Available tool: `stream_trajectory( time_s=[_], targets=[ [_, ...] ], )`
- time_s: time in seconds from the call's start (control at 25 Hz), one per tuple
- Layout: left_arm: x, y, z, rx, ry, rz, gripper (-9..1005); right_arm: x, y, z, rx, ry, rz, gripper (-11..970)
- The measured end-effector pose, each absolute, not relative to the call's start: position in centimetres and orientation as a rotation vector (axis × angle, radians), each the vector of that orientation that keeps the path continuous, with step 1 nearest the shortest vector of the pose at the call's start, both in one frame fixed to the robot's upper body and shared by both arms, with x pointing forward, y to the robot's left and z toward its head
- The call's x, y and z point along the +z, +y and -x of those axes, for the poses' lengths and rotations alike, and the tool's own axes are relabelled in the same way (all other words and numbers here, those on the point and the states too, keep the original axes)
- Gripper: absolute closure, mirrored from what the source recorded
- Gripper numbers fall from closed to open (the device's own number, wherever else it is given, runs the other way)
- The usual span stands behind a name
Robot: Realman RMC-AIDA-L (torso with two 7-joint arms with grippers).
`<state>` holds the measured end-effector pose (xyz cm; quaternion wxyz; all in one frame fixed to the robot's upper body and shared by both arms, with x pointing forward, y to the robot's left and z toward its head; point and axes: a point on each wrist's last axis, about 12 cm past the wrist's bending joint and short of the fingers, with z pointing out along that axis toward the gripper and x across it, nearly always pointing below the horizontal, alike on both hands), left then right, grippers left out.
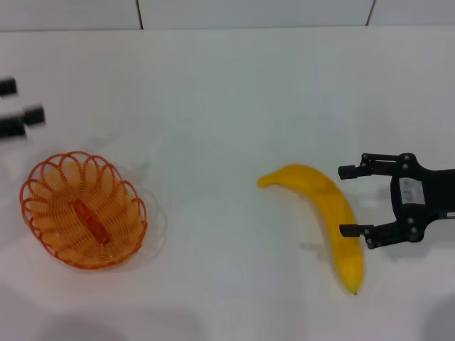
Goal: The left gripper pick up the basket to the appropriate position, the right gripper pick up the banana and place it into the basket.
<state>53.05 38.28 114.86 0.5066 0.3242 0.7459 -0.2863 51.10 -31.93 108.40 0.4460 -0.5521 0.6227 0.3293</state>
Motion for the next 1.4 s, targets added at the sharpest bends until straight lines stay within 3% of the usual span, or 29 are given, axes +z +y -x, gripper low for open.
stream_trajectory(
  time_s=[0.2,0.48,1.0,1.4],
  targets=[
    [118.7,39.1,-56.0,-0.744,1.989,-0.718,120,108.5,-31.9,-51.2,0.814,1.540,1.373,74],
    [120.7,36.9,-59.6,-0.599,2.307,-0.947,119,108.6,-31.8,-51.4,0.825,1.555,1.371,75],
    [118.9,31.8,-61.9,-0.292,2.436,-1.296,120,108.8,-31.7,-51.7,0.828,1.553,1.382,74],
    [117.6,31.2,-62.0,-0.263,2.487,-1.235,120,108.8,-31.6,-51.8,0.829,1.550,1.383,74]
  ],
)
